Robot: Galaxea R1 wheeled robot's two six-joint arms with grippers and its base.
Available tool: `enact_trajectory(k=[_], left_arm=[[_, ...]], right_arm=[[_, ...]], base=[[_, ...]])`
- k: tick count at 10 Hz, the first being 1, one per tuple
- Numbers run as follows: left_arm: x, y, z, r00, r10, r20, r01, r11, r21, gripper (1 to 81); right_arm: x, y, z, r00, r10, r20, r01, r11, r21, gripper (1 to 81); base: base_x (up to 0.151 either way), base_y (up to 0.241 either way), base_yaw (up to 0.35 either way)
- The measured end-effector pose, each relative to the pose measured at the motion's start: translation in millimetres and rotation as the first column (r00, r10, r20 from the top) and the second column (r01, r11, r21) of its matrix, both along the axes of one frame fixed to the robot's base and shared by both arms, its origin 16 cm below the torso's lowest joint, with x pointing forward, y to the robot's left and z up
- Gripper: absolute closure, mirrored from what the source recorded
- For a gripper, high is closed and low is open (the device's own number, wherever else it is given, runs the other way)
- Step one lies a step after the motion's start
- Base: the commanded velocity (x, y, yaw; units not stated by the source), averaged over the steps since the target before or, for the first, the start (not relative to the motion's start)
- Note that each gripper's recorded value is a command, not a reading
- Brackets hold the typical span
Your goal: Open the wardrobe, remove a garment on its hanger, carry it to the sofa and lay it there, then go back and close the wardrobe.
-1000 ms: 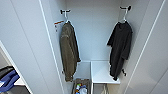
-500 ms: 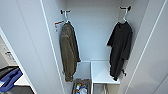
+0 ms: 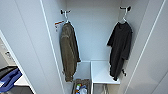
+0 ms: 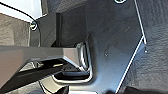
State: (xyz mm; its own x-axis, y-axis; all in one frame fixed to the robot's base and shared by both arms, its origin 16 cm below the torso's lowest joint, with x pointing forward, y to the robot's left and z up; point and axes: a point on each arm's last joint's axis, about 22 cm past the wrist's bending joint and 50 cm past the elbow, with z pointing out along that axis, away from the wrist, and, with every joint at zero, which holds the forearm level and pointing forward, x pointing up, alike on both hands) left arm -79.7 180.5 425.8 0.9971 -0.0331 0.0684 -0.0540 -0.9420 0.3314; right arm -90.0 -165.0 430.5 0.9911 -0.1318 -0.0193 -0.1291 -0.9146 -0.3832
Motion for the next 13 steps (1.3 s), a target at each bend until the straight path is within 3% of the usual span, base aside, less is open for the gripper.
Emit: enact_trajectory(k=[2,3,5,8,13], left_arm=[[-3,-6,0,1.0,-0.005,-0.015,0.005,1.0,-0.002,1.0],[-4,-5,0,1.0,-0.007,-0.019,0.007,1.0,0.0,1.0],[-4,-5,0,1.0,-0.007,-0.019,0.007,1.0,0.0,1.0],[-3,-8,0,1.0,-0.006,-0.018,0.006,1.0,-0.003,1.0],[3,-7,-1,1.0,-0.006,-0.007,0.006,1.0,-0.002,1.0]], right_arm=[[-24,27,4,0.999,0.013,-0.051,-0.012,0.9998,0.014,1.0],[-26,18,1,0.998,0.023,-0.065,-0.023,0.9997,-0.006,1.0],[-9,-7,-5,0.998,0.034,-0.054,-0.037,0.9981,-0.049,1.0],[-4,2,-6,0.997,0.042,-0.06,-0.045,0.998,-0.044,1.0],[4,5,-7,0.996,0.07,-0.053,-0.072,0.9965,-0.043,1.0]], base=[[0.0,0.0,0.0],[0.0,0.0,0.0],[0.0,0.0,0.0],[0.0,0.0,0.0],[0.08,0.0,0.0]])
